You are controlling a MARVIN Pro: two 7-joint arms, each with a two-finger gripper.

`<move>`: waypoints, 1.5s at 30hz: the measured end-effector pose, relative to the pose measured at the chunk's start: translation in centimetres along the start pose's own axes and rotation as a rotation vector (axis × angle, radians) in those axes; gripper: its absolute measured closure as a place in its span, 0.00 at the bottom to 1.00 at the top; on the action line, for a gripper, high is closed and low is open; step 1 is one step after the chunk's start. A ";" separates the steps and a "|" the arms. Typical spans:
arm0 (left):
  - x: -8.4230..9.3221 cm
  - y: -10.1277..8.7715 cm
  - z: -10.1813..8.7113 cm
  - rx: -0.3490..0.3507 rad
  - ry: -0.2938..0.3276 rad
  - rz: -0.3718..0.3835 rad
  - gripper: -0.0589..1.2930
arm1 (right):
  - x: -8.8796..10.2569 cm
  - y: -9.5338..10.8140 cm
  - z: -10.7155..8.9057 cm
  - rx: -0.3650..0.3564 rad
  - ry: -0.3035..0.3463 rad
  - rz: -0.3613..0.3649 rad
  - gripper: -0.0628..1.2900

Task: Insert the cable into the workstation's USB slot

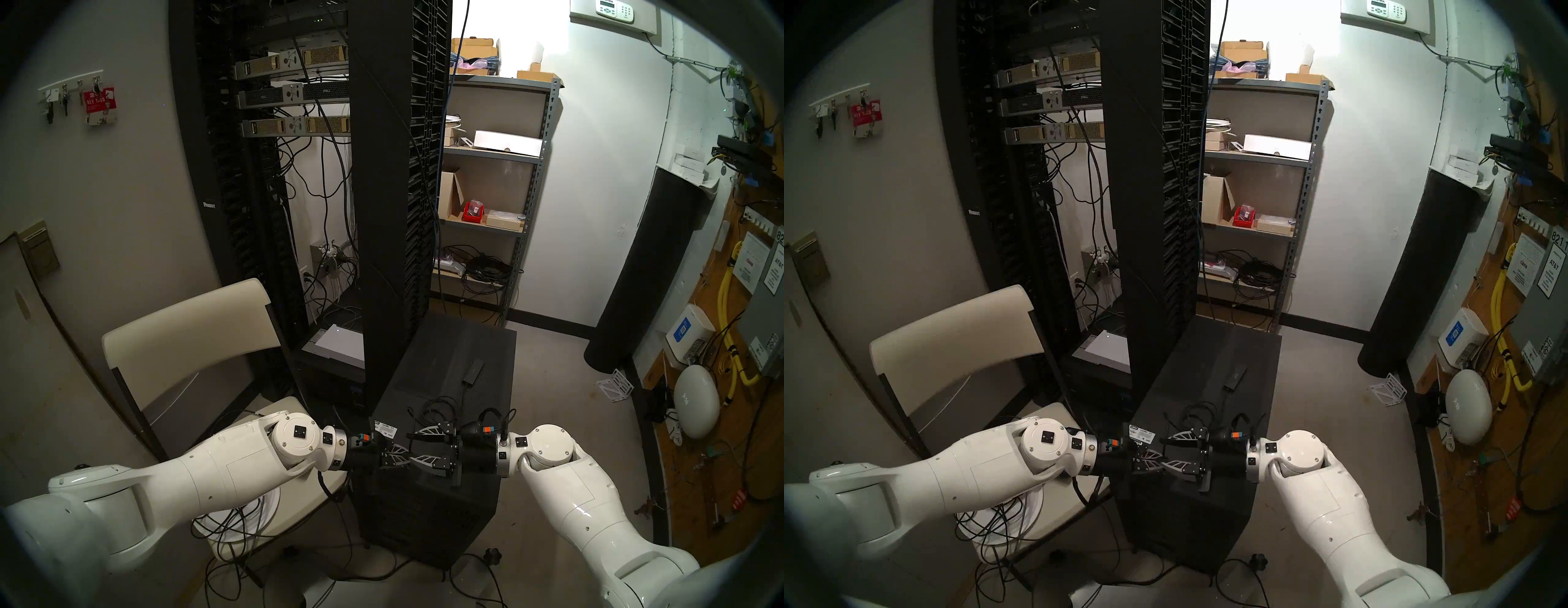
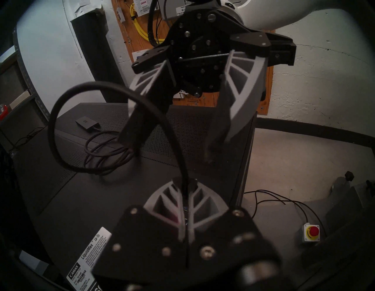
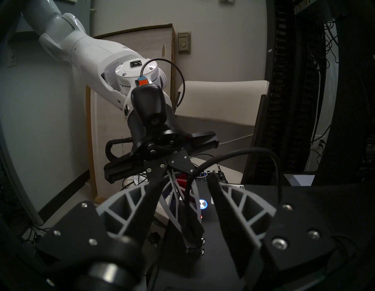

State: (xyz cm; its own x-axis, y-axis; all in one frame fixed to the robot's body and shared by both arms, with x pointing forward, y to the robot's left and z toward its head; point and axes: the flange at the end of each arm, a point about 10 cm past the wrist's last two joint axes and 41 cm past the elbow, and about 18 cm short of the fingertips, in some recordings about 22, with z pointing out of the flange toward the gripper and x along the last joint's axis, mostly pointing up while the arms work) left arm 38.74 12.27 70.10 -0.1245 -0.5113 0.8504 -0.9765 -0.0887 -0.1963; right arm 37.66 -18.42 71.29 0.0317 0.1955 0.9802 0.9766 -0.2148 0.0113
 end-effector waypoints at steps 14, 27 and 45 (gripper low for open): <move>-0.3 -0.7 -0.6 -0.026 -0.011 0.009 0.96 | -0.3 -0.3 -0.1 0.018 -0.020 0.045 0.55; 0.0 -0.6 -0.5 -0.039 -0.008 0.018 0.96 | -1.5 -0.4 0.6 0.028 -0.050 0.068 0.57; 0.4 -0.6 -0.3 -0.036 -0.010 0.025 0.96 | -1.2 0.6 1.2 0.022 -0.053 0.050 0.63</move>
State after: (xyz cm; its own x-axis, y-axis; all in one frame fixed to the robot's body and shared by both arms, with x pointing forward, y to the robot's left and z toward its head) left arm 39.24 12.38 70.68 -0.1477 -0.5219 0.8401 -0.9788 -0.0446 -0.1998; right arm 38.45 -17.64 69.84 0.0914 0.2353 0.9676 0.9779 -0.2049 -0.0425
